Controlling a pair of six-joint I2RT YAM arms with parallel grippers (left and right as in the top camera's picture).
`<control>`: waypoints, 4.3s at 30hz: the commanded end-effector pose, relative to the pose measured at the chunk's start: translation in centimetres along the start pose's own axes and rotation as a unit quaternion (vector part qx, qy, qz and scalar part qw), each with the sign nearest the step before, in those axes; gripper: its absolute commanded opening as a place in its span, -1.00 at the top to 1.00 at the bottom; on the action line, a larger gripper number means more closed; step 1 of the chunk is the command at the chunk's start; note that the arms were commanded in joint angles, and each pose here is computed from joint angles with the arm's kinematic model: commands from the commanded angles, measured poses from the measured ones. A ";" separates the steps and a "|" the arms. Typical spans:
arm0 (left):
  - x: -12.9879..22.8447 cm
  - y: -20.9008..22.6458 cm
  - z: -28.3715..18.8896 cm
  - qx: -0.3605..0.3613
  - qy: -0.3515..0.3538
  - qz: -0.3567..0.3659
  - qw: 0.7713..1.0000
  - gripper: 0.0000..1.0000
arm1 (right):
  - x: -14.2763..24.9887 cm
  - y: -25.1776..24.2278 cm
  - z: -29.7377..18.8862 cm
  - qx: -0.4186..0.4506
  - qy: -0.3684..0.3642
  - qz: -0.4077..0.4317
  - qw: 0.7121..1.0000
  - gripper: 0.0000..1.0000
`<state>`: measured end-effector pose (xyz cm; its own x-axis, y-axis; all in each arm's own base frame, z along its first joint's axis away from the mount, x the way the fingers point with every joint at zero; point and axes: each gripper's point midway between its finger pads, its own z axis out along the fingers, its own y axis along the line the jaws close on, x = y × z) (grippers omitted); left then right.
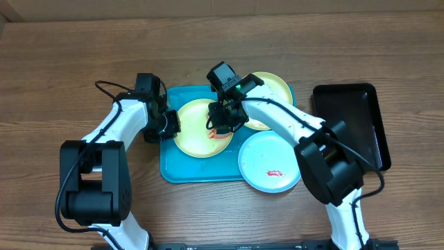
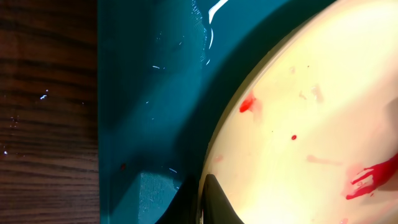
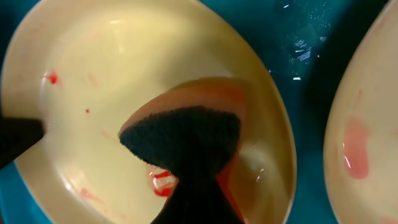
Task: Clean dirty plates on tray and stack at the side
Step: 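Scrub the yellow plate with the sponge while the left gripper holds it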
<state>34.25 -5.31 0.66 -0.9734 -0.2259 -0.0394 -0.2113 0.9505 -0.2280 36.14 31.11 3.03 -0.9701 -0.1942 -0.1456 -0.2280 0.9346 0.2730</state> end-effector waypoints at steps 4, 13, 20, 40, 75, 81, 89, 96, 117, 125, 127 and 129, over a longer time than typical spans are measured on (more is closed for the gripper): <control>1.2 1.0 1.2 -0.011 0.027 0.000 1.000 0.92 | 0.5 -0.6 3.0 0.005 0.028 0.041 0.999 0.93; 1.3 0.7 1.2 -0.003 0.028 0.000 1.000 0.92 | 3.1 5.2 4.6 -0.089 0.077 0.051 0.992 0.93; 1.3 0.5 1.2 0.002 0.029 0.000 1.000 0.92 | 4.3 7.7 4.8 -0.130 0.097 0.026 0.986 0.93; 1.3 0.5 1.2 0.002 0.029 0.000 1.000 0.91 | -1.4 1.8 4.6 0.036 -0.001 -0.039 0.999 0.93; 0.1 0.6 -0.1 0.110 0.021 0.018 0.994 0.92 | -1.6 -0.4 2.7 0.091 0.024 -0.088 0.992 0.93; 0.1 0.6 -0.1 0.110 0.020 0.018 0.994 0.91 | -2.4 3.8 4.8 0.004 -0.006 -0.125 0.992 0.93; 0.1 0.6 -0.1 0.110 0.020 0.018 0.994 0.92 | 0.9 9.4 5.6 -0.046 0.013 -0.193 0.980 0.93; 0.0 0.6 -0.1 0.110 0.020 0.018 0.994 0.92 | 4.0 10.4 5.6 -0.060 0.063 -0.187 0.979 0.93; -0.2 1.6 0.1 0.082 0.015 0.018 0.996 0.91 | -4.2 -0.5 3.2 0.059 -0.014 -0.033 0.998 0.93; -0.2 1.5 0.1 0.082 0.014 0.019 0.996 0.92 | 1.8 6.8 4.2 -0.101 0.092 -0.058 0.989 0.93; -0.1 1.5 0.1 0.082 0.015 0.019 0.996 0.92 | 3.8 6.0 4.0 -0.082 0.132 -0.060 0.986 0.93; -0.2 1.5 0.1 0.082 0.015 0.019 0.996 0.92 | 4.8 4.5 3.8 -0.050 0.153 -0.063 0.985 0.93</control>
<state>34.08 -4.00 0.62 -0.9804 -0.1957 -0.0220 -0.1711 0.9017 -0.3971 33.19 36.32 1.37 -0.9347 -0.3553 0.0123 -0.3248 0.8672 0.3774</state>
